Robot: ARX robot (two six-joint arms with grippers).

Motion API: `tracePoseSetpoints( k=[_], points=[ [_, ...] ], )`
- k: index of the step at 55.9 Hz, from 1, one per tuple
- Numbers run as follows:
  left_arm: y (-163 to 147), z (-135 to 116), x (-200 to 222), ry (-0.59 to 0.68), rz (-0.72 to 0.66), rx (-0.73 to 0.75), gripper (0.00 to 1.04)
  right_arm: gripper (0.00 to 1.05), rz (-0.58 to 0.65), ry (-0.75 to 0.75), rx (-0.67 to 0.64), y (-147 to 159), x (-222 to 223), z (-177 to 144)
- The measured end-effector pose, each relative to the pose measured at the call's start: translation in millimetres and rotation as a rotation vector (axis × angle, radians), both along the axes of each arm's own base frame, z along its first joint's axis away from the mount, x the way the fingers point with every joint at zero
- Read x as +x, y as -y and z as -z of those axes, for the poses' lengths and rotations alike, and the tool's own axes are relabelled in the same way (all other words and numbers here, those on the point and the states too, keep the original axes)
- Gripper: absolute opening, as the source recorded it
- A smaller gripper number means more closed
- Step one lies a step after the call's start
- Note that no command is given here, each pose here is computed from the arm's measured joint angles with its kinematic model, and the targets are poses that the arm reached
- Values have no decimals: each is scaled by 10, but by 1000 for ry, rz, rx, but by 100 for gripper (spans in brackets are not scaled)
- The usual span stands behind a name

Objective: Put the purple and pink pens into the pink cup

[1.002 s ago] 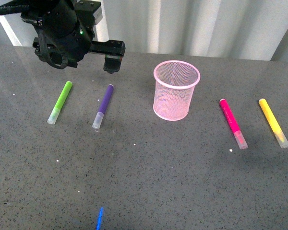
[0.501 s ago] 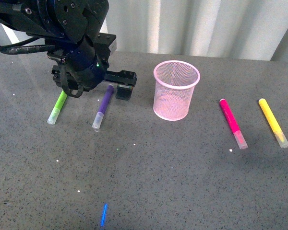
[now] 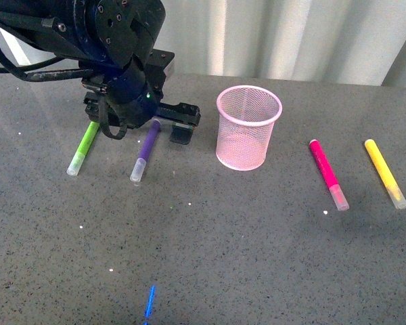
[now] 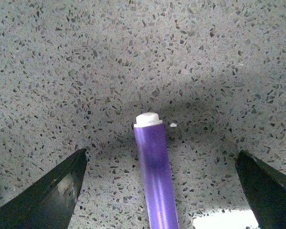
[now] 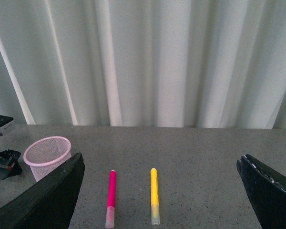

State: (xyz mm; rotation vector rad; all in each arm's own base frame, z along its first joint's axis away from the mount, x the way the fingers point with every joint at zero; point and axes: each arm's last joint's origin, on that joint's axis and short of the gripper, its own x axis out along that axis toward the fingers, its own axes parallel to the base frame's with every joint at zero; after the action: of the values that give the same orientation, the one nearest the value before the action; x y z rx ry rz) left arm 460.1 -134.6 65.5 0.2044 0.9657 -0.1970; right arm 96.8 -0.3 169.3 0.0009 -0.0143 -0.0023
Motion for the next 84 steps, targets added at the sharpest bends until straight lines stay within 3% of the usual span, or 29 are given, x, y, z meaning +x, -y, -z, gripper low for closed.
tracePoseSetpoints(
  k=[13, 20, 27, 49, 58, 62, 66, 70, 77, 84],
  points=[
    [57, 19, 4, 1, 12, 1, 61, 98, 0, 0, 0, 0, 0, 0],
    [79, 16, 9, 20, 12, 19, 33, 98, 0, 0, 0, 0, 0, 0],
    [67, 22, 16, 39, 8, 43, 15, 98, 0, 0, 0, 0, 0, 0],
    [-74, -111, -36, 148, -17, 38, 13, 98, 0, 0, 0, 0, 0, 0],
    [-164, -633, -47, 346, -116, -112, 13, 98, 0, 0, 0, 0, 0, 0],
    [-178, -988, -84, 473, -154, -197, 13, 98, 0, 0, 0, 0, 0, 0],
    [-98, -1556, -246, 677, -166, -346, 13, 98, 0, 0, 0, 0, 0, 0],
    [91, -1863, -439, 796, -137, -475, 13, 98, 0, 0, 0, 0, 0, 0],
    [400, -1958, -618, 861, -77, -607, 13, 98, 0, 0, 0, 0, 0, 0],
    [765, -1812, -713, 870, -27, -716, 13, 98, 0, 0, 0, 0, 0, 0]
  ],
)
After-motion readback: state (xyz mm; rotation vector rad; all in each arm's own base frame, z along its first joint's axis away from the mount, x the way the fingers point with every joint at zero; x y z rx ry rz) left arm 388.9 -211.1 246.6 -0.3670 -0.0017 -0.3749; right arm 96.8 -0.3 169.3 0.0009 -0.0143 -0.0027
